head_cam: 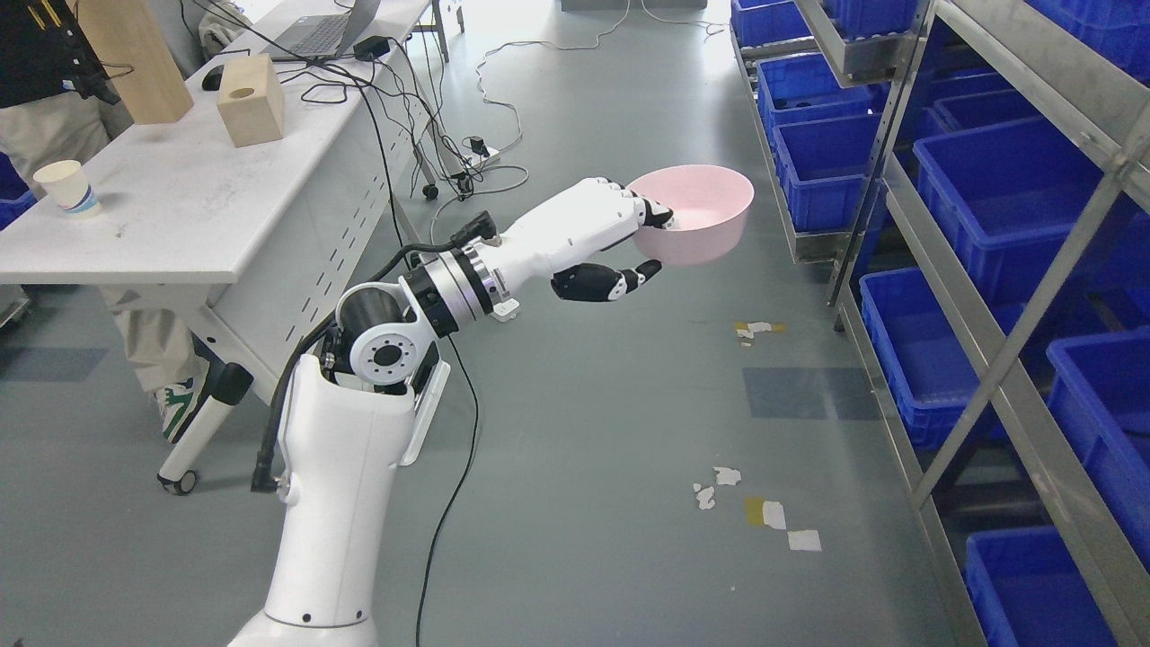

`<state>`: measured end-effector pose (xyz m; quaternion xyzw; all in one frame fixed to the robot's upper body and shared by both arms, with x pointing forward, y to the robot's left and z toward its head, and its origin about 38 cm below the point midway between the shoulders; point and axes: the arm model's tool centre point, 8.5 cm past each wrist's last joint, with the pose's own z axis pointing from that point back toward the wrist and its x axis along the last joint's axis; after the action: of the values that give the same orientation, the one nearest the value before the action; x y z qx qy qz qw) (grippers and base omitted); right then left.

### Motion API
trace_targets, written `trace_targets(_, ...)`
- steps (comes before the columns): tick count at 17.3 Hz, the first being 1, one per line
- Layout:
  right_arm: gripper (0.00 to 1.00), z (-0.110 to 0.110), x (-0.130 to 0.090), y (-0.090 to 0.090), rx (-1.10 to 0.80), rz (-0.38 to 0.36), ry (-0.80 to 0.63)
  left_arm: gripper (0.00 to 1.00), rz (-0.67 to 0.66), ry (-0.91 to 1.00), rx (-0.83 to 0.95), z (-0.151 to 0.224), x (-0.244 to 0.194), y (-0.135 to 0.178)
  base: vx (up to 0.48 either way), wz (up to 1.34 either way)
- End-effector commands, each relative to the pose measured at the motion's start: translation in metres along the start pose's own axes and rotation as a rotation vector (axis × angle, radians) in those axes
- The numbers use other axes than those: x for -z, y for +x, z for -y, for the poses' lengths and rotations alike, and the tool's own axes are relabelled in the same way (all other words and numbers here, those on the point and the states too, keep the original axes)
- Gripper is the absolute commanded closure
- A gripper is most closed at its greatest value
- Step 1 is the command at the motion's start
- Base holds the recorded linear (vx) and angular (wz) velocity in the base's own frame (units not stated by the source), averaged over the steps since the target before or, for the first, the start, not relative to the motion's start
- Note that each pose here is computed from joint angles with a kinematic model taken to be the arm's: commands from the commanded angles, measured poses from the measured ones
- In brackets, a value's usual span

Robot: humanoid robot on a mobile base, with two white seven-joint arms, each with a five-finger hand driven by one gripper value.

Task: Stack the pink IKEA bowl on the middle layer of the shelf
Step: 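Hold the pink bowl raised in the left hand while driving to the shelf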

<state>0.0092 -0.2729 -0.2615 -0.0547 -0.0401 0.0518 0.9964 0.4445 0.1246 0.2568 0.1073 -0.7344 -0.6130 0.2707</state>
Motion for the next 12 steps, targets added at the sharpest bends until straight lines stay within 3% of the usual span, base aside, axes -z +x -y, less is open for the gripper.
trace_targets(1, 0.0, 0.0101, -0.0003, -0.009, -0.002, -0.006, -0.015, 0.97, -0.014, 0.005, 0.011, -0.0033, -0.0082, -0.0054, 0.368, 0.03)
trace_targets(12, 0.0, 0.0101, -0.0003, -0.009, -0.002, -0.006, -0.015, 0.97, -0.011, 0.017, 0.015, -0.0064, -0.0073, -0.0053, 0.299, 0.1)
